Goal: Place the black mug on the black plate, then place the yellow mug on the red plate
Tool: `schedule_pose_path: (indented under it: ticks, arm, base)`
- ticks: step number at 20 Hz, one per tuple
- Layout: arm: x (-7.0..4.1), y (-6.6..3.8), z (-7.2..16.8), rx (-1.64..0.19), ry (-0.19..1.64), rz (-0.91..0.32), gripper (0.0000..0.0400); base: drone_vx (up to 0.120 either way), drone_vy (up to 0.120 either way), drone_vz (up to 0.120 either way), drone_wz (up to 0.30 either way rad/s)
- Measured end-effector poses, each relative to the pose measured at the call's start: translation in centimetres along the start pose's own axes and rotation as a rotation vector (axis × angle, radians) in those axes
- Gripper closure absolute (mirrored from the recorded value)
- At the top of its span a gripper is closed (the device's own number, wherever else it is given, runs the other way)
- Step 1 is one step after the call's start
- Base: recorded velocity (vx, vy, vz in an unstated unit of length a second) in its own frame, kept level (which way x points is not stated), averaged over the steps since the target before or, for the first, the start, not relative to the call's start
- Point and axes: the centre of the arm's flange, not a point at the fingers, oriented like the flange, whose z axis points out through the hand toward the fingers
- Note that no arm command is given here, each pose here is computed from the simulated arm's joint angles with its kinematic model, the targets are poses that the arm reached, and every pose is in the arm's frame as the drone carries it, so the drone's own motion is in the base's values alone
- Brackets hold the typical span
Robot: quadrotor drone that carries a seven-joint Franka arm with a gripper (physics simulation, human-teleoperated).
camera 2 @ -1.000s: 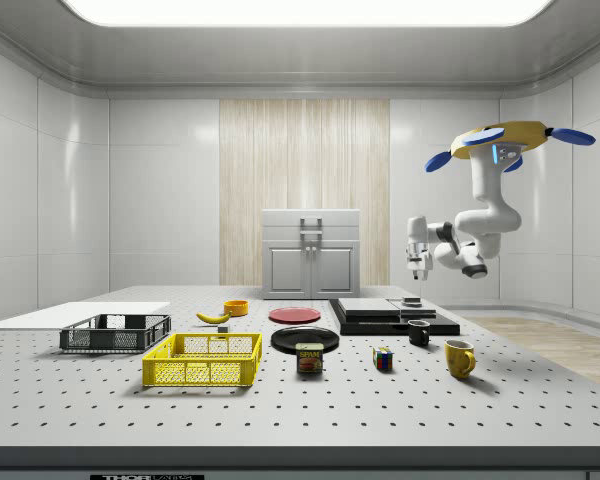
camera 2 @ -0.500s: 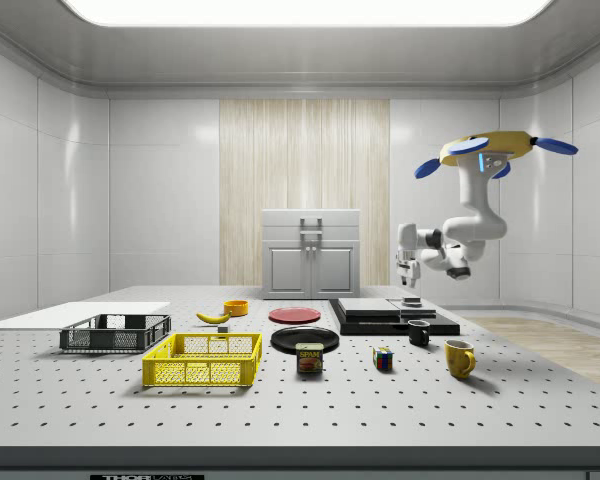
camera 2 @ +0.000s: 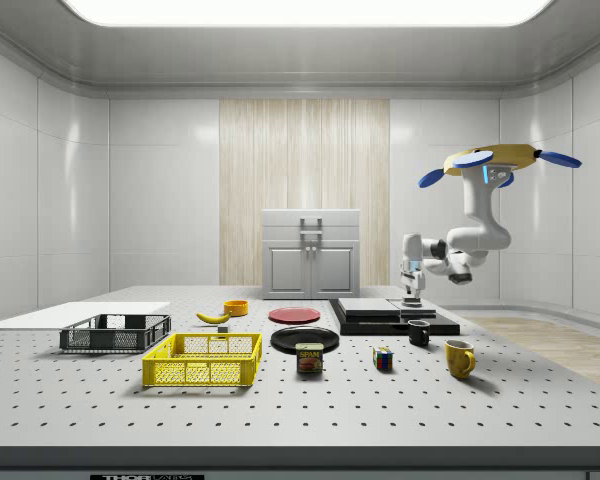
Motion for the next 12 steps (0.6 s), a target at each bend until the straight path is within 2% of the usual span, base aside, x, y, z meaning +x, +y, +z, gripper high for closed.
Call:
schedule_pose_path:
  ticks: [4, 6, 7, 10, 12]
  arm:
    - [-0.01, -0.01, 0.0, -0.001, 0.001, 0.0, 0.0]
    - [-0.01, -0.01, 0.0, -0.001, 0.001, 0.0, 0.0]
    - [-0.01, -0.01, 0.0, -0.001, 0.001, 0.0, 0.0]
    - [-0.01, -0.01, 0.0, -0.001, 0.001, 0.0, 0.0]
    - [-0.01, -0.01, 0.0, -0.001, 0.001, 0.0, 0.0]
  base:
    - [-0.12, 0.0, -0.12, 0.0]
    - [0.0, 0.0, -0.12, 0.0]
    - [0.0, 0.0, 0.0, 0.0]
    - [0.107, 0.0, 0.0, 0.0]
    - [0.0, 0.0, -0.02, 0.0]
